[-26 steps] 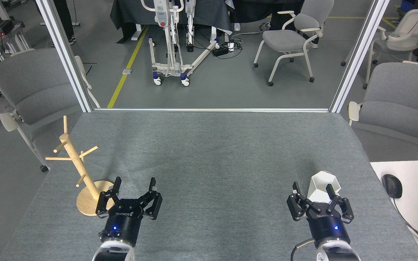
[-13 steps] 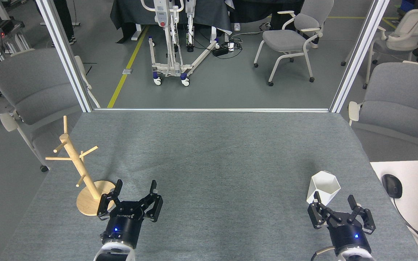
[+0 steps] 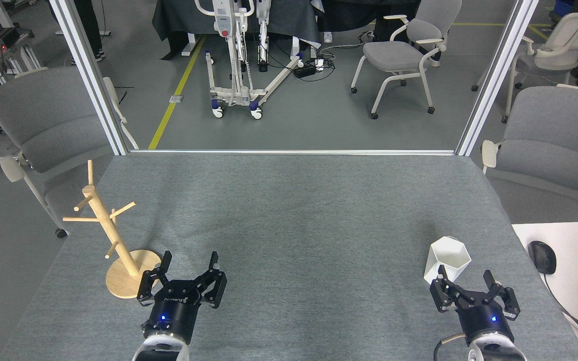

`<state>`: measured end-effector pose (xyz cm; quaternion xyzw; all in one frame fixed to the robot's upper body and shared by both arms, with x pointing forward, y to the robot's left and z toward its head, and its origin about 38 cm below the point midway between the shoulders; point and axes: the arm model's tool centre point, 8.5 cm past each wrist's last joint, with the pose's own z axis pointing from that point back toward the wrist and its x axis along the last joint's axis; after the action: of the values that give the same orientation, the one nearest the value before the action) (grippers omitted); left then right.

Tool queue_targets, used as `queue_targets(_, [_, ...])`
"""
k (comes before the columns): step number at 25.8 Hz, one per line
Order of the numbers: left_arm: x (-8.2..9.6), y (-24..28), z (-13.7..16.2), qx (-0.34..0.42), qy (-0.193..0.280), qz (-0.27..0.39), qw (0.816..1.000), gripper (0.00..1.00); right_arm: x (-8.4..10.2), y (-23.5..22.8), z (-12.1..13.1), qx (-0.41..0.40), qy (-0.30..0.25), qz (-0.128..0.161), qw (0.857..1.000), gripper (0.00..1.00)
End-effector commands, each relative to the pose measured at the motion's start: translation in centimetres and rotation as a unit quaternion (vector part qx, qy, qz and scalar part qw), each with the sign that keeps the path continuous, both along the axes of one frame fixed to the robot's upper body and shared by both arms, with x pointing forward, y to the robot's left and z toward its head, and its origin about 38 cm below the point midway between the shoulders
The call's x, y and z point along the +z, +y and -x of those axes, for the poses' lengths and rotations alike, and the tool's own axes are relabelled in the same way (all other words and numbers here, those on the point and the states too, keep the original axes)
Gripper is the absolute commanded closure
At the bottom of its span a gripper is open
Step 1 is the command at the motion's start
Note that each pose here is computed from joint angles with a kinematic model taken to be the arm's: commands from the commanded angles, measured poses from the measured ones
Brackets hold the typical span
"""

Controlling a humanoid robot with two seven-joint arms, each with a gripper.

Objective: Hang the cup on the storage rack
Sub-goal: 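Lower the right gripper around the white hexagonal cup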

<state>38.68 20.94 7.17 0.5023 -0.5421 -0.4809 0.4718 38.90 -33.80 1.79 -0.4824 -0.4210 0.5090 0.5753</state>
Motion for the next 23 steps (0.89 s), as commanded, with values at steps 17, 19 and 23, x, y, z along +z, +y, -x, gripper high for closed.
queue_targets(17, [-0.3,-0.1,-0.6,0.002,0.006,0.001,1.000,0.01,-1.2,0.5,-2.6,0.004,0.022,-0.017,1.000,0.00])
queue_targets(19, [-0.4,0.0,-0.6,0.002,0.007,0.000,1.000,0.01,-1.3,0.6,-2.6,0.003,0.024,-0.018,1.000,0.00])
queue_targets(23, [-0.9,0.0,-0.5,0.002,0.014,0.001,1.000,0.01,-1.2,0.6,-2.9,0.004,0.023,-0.018,1.000,0.00])
